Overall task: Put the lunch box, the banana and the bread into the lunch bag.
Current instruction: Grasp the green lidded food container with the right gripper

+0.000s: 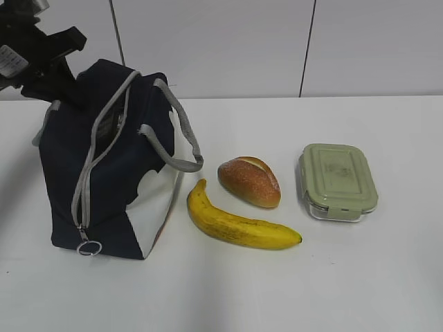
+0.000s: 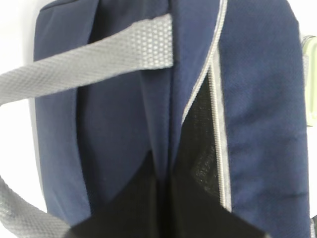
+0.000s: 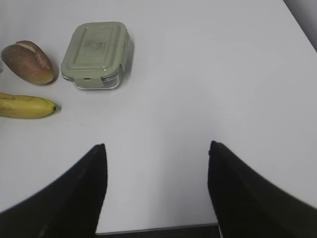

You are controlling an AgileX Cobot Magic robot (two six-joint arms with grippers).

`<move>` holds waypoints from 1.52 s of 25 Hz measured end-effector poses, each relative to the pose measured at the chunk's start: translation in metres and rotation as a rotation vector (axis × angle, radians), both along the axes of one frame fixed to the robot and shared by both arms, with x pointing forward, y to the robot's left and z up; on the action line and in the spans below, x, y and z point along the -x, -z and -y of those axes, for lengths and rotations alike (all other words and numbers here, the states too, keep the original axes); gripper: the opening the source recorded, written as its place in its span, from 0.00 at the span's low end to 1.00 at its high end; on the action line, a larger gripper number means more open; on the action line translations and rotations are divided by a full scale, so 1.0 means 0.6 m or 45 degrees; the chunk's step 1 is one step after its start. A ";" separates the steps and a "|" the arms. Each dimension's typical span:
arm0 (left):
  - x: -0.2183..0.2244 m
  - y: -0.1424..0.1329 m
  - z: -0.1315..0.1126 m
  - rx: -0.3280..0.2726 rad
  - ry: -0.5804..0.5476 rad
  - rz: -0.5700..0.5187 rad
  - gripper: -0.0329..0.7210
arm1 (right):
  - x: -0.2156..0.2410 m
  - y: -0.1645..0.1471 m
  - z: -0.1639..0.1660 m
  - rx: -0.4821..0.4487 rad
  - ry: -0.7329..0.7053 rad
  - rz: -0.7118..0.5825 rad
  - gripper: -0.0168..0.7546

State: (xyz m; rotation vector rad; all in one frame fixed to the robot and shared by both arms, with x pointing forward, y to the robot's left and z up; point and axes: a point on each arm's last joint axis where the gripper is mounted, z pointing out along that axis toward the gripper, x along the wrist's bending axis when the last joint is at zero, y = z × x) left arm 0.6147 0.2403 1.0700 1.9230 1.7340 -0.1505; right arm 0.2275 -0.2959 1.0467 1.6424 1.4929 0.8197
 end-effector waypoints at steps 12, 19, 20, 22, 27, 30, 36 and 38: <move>0.001 0.000 0.000 0.002 0.003 -0.006 0.04 | -0.049 -0.032 0.002 -0.057 -0.022 -0.057 0.64; 0.001 0.000 0.000 0.002 0.004 -0.007 0.04 | -0.137 -0.045 0.015 -0.080 -0.011 -0.159 0.64; 0.001 0.000 0.000 0.002 0.004 -0.007 0.04 | -0.149 -0.046 0.016 -0.081 -0.009 -0.163 0.64; 0.001 0.000 0.000 0.002 0.004 -0.007 0.04 | -0.176 -0.048 0.019 -0.100 -0.009 -0.189 0.64; 0.001 0.000 0.000 0.002 0.004 -0.007 0.04 | -0.242 -0.046 0.023 -0.190 -0.011 -0.308 0.64; 0.001 0.000 0.000 0.002 0.005 -0.009 0.04 | -0.282 -0.042 0.025 -0.248 -0.010 -0.399 0.64; 0.002 0.000 0.000 0.002 0.006 -0.012 0.04 | -0.364 -0.038 0.031 -0.271 -0.066 -0.588 0.64; 0.002 0.000 0.000 0.002 0.006 -0.012 0.04 | -0.388 -0.037 0.034 -0.259 -0.097 -0.647 0.64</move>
